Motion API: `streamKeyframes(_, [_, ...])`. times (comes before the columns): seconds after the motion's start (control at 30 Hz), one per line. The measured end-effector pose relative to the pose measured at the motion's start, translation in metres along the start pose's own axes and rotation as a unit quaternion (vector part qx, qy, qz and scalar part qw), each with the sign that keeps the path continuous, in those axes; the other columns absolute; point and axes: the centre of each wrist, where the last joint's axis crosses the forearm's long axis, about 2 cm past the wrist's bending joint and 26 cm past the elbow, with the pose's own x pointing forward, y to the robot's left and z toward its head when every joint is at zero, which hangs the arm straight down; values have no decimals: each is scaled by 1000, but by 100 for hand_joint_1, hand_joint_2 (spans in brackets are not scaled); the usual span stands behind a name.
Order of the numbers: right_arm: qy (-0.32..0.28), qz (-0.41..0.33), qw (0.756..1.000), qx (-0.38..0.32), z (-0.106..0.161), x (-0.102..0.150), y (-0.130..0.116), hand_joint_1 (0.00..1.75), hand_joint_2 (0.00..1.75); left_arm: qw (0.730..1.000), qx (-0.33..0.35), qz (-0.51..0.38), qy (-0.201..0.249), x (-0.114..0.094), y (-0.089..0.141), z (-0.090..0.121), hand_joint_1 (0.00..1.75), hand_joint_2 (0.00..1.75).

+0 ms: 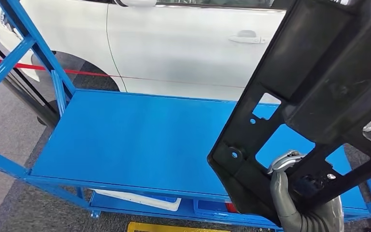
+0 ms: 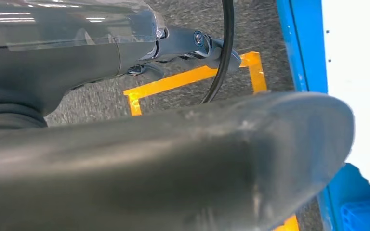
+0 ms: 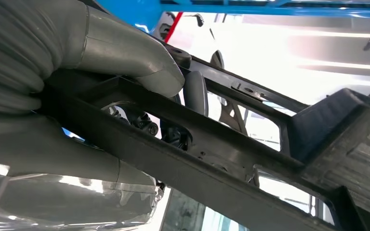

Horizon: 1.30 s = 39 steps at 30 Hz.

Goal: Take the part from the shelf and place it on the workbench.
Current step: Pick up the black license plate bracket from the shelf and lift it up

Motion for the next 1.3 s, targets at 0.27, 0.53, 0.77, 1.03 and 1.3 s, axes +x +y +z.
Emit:
streamKeyframes(0.27, [8, -10, 1000, -10, 0, 0, 1, 175, 175, 1000, 2, -11, -3, 4, -3, -2, 0, 0])
streamKeyframes(0.53, [9, -15, 1000, -17, 1, 1, 2, 175, 175, 1000, -1, -28, -13, 5, -4, -3, 0, 0])
streamKeyframes(0.77, [8, -24, 999, -24, 2, 2, 3, 175, 175, 999, -15, -38, -22, 7, -8, -5, 0, 0])
streamKeyframes(1.03, [7, -26, 999, -29, 2, 2, 3, 175, 175, 998, -26, -46, -31, 10, -13, -8, 0, 0])
streamKeyframes(1.3, [7, -22, 999, -36, 2, 1, 2, 175, 175, 997, -45, -52, -32, 10, -19, -10, 0, 0])
